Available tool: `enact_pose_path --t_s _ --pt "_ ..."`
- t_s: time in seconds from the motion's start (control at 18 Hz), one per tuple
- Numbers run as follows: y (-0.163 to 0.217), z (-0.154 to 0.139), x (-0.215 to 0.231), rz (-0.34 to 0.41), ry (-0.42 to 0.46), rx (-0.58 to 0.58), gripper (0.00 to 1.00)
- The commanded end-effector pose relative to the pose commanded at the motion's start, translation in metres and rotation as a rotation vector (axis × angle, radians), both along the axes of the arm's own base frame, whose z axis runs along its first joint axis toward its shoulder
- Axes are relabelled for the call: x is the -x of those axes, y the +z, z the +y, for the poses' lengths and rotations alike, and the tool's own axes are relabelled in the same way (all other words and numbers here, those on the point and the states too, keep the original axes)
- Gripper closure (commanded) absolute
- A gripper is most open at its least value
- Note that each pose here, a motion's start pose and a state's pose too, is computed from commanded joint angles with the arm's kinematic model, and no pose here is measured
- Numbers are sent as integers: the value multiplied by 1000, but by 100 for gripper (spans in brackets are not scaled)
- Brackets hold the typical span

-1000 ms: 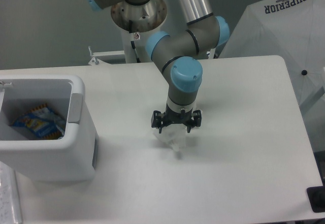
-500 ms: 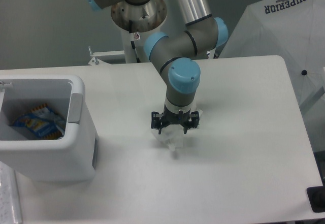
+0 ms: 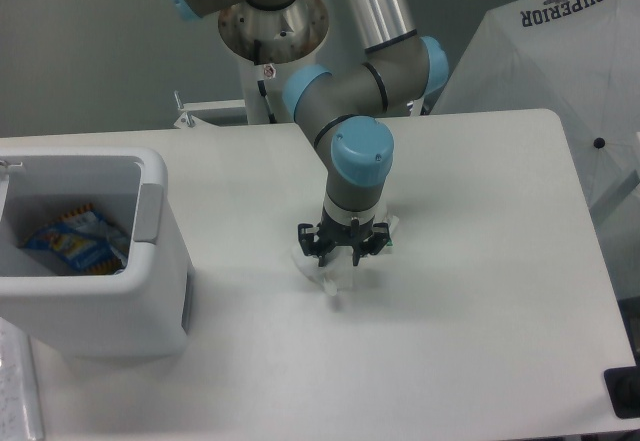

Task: Place the trash in the trash can
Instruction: 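Close the gripper on the flatter white tissue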

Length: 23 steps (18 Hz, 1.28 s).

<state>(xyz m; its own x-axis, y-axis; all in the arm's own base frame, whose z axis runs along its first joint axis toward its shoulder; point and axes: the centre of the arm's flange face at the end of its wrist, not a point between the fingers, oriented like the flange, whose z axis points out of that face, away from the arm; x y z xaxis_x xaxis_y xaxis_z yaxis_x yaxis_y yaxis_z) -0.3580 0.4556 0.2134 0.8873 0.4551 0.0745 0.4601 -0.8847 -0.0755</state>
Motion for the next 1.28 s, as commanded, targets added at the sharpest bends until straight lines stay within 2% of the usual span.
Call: enact_pose_path --t_s 0.11,0.28,0.5,1.0,1.06,1.17,1.22,1.28 --pt "0 0 0 0 0 0 61" --pt "1 0 0 0 3 0 80" --pt "7 2 2 1 4 -8 97" --pt "39 4 7 48 5 -50 100" --pt "51 6 12 69 8 -68 100" --pt "102 15 29 138 21 -148 100" --pt "136 22 40 164 50 -218 100" --pt "170 26 56 173 117 -302 100"
